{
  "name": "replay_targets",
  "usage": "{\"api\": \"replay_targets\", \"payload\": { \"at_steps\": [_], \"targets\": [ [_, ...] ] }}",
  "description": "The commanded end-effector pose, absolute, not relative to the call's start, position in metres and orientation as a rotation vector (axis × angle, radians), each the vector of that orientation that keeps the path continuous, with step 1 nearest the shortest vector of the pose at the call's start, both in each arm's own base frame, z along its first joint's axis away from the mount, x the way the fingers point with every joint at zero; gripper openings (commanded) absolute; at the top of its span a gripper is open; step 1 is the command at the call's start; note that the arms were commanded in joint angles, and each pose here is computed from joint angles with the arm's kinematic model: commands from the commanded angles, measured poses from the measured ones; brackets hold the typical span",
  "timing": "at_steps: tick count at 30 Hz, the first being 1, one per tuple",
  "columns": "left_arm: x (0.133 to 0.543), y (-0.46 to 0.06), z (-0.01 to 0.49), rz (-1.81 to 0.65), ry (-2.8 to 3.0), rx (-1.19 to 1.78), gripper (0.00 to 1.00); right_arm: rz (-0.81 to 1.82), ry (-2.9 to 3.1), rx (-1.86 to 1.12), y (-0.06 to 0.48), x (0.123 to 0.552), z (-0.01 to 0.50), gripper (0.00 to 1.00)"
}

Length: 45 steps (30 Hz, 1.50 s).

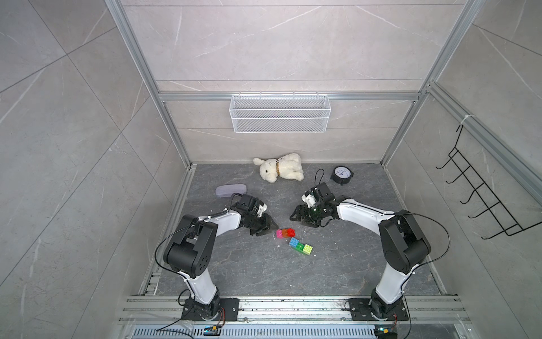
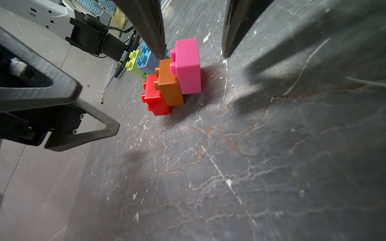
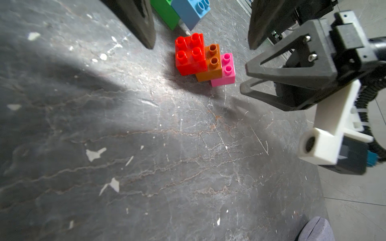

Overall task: Assemble the letter y with lego
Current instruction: Adjust the lego brick at the center of the board.

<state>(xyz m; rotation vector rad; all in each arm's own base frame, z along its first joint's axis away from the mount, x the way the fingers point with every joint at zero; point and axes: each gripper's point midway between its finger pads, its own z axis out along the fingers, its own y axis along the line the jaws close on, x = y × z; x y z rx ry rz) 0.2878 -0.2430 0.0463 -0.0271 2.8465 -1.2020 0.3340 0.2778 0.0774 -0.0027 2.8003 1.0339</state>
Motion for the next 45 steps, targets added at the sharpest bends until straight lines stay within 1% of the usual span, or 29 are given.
{"api": "replay_targets", "payload": {
  "at_steps": [1, 4, 15, 19, 27, 34, 39, 45],
  "targets": [
    [0.282, -0.245, 0.041, -1.215, 2.868, -0.073, 0.47, 1.057, 2.806, 0.023, 0.277, 0.332, 0.065, 0.73],
    [0.276, -0.245, 0.039, -1.221, 2.879, -0.067, 0.47, 1.062, 2.811, 0.037, 0.277, 0.331, 0.058, 0.73],
    [0.277, -0.249, 0.039, -1.221, 2.867, -0.038, 0.57, 1.075, 2.849, 0.065, 0.274, 0.322, 0.036, 0.73],
    [0.276, -0.251, 0.039, -1.242, 2.859, -0.041, 0.58, 1.084, 2.867, 0.074, 0.274, 0.318, 0.028, 0.73],
    [0.273, -0.245, 0.028, -1.163, 2.903, -0.03, 0.53, 1.113, 2.869, 0.084, 0.275, 0.313, 0.024, 0.73],
    [0.272, -0.246, 0.027, -1.138, 2.914, 0.006, 0.55, 1.137, 2.868, 0.082, 0.277, 0.313, 0.025, 0.73],
    [0.268, -0.24, 0.024, -1.087, 2.928, 0.025, 0.47, 1.146, 2.869, 0.081, 0.276, 0.311, 0.026, 0.74],
    [0.266, -0.236, 0.023, -1.05, 2.929, 0.049, 0.45, 1.225, 2.832, 0.058, 0.281, 0.317, 0.037, 0.74]
  ]
}}
